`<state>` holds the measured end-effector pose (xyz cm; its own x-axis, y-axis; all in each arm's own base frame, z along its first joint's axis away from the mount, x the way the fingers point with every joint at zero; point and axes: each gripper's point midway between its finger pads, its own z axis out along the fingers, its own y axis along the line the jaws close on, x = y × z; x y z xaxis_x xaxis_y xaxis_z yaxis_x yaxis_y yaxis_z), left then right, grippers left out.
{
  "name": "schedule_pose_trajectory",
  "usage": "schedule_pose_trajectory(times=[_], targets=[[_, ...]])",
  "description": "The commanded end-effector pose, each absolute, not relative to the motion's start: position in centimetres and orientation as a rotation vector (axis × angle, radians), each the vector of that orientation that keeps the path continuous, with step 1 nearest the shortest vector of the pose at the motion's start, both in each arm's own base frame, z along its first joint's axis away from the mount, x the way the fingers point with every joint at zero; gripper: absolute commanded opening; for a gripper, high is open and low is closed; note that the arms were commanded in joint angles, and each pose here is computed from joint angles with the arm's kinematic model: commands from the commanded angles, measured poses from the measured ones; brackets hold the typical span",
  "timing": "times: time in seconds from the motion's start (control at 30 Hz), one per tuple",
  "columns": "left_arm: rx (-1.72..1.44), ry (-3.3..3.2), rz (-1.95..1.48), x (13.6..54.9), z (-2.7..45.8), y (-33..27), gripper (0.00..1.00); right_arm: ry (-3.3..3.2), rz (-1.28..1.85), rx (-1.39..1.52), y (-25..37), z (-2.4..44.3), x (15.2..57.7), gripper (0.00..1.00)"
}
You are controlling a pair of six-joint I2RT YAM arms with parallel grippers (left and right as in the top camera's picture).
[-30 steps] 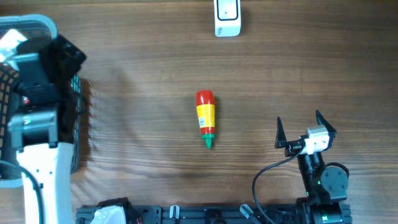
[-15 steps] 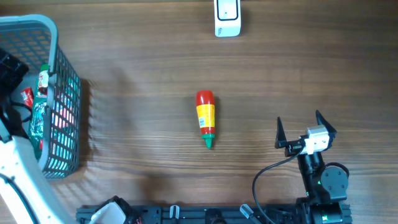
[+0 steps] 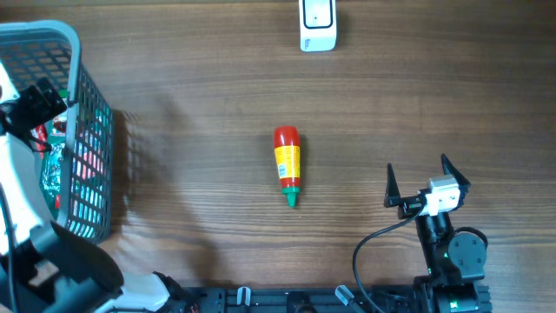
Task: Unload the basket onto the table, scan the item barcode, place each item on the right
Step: 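Return the left gripper to the basket and grasp the green-capped jar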
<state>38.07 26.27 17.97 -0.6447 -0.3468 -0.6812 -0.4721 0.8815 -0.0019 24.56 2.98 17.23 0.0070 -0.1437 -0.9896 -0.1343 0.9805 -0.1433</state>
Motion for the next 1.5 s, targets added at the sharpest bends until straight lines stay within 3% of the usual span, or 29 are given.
schedule_pose_trajectory(times=[0.0,0.4,0.73,0.87,0.97,1.33,1.47], targets=[[-0.433,2.428,0.211,38.9,14.8,26.4,1.00,1.565,-0.008,-0.238,3.2,17.2,24.5,1.00],[-0.265,2.555,0.097,40.8,6.0,26.0,1.00,1.565,-0.009,-0.238,3.2,17.2,24.5,1.00],[-0.218,2.456,0.047,43.1,6.3,26.0,1.00,1.565,-0.008,-0.238,3.2,17.2,24.5,1.00],[-0.224,2.472,0.035,42.9,5.8,25.8,0.84,1.565,-0.008,-0.238,3.2,17.2,24.5,1.00],[-0.232,2.496,0.016,42.5,5.2,25.5,0.87,1.565,-0.008,-0.239,3.2,17.2,24.5,1.00],[-0.325,2.514,-0.032,41.9,5.0,25.1,0.72,1.565,-0.008,-0.238,3.2,17.2,24.5,1.00],[-0.328,2.463,0.012,42.1,7.9,25.5,0.70,1.565,-0.008,-0.238,3.2,17.2,24.5,1.00]])
